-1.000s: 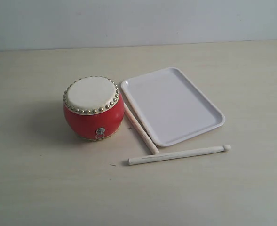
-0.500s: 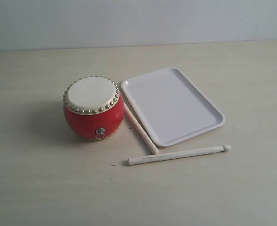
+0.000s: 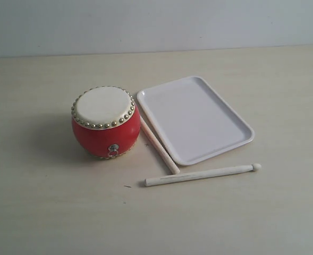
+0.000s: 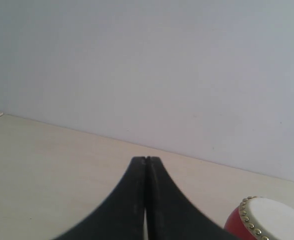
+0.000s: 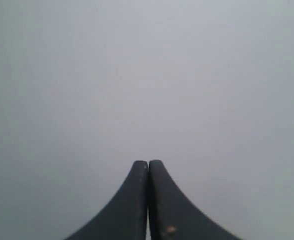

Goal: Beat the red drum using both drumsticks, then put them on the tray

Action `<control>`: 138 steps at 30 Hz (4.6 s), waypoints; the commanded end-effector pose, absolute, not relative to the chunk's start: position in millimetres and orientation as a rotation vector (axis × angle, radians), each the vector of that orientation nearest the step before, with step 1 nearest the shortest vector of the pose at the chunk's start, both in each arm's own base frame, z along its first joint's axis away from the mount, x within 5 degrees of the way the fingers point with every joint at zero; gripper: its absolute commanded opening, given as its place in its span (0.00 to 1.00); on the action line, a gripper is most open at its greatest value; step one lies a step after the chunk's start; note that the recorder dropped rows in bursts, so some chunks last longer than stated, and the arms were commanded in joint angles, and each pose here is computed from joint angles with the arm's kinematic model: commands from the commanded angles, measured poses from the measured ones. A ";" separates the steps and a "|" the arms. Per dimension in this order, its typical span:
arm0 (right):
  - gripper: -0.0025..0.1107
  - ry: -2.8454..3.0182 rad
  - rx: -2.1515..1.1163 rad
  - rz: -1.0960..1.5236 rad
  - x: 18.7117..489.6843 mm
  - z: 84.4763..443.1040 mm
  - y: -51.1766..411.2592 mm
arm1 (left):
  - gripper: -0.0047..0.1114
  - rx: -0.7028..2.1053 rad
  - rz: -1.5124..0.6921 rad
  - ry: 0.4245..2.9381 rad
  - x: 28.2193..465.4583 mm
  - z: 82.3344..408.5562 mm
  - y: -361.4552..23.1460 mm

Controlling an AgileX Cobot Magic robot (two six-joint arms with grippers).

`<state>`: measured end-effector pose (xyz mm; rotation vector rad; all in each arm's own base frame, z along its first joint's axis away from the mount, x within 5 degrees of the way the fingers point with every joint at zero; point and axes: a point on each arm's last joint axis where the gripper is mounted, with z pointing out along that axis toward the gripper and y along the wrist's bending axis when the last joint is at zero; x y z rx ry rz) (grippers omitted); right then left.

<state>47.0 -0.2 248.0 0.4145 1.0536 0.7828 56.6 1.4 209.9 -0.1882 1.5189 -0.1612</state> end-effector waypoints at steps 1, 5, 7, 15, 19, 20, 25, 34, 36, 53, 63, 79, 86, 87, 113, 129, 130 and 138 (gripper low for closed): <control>0.02 0.936 0.455 0.840 43.5 254.6 -4.6 | 0.04 -0.189 -0.160 1.503 56.3 210.5 1.5; 0.02 0.948 0.565 0.850 51.3 267.2 -9.7 | 0.04 -0.189 -0.160 1.503 56.3 210.5 1.5; 0.02 1.039 0.528 0.759 59.2 269.0 -7.1 | 0.04 -0.189 -0.160 1.503 56.3 210.5 1.5; 0.02 1.646 0.268 0.484 99.3 269.9 15.7 | 0.04 -0.189 -0.160 1.503 56.3 210.5 1.5; 0.02 1.950 0.122 0.286 128.8 284.8 20.0 | 0.04 -0.189 -0.160 1.503 56.3 210.5 1.5; 0.02 2.000 0.082 0.254 135.6 288.9 21.4 | 0.04 -0.189 -0.160 1.503 56.3 210.5 1.5; 0.02 2.253 -0.148 0.271 183.7 313.6 40.5 | 0.04 -0.189 -0.160 1.503 56.3 210.5 1.5; 0.02 2.545 -0.639 0.528 255.9 296.2 115.9 | 0.04 -0.189 -0.160 1.503 56.3 210.5 1.5; 0.02 2.581 -0.748 0.497 266.0 288.2 135.8 | 0.04 -0.189 -0.160 1.503 56.3 210.5 1.5; 0.27 2.743 -1.275 0.319 313.1 211.1 221.8 | 0.04 -0.189 -0.160 1.503 56.3 210.5 1.5; 0.27 2.925 -1.210 0.339 302.9 185.8 235.4 | 0.04 -0.189 -0.160 1.503 56.3 210.5 1.5; 0.41 2.745 -1.205 0.273 307.7 169.8 262.7 | 0.04 -0.191 -0.162 1.503 56.3 210.5 1.5; 0.41 2.768 -1.221 0.264 309.7 153.8 264.3 | 0.04 -0.189 -0.160 1.503 56.3 210.5 1.5; 0.41 2.774 -1.223 0.262 309.8 151.5 264.4 | 0.04 -0.189 -0.160 1.503 56.3 210.5 1.5; 0.41 2.779 -1.168 0.252 315.2 135.7 267.2 | 0.04 -0.189 -0.160 1.503 56.3 210.5 1.5; 0.41 2.815 -1.115 0.188 317.9 126.9 264.6 | 0.04 -0.189 -0.160 1.503 56.3 210.5 1.5; 0.41 2.817 -1.109 0.196 317.6 127.1 265.0 | 0.04 -0.189 -0.160 1.503 56.3 210.5 1.5; 0.41 2.861 -1.069 0.249 314.2 127.3 266.8 | 0.04 -0.189 -0.160 1.503 56.3 210.5 1.5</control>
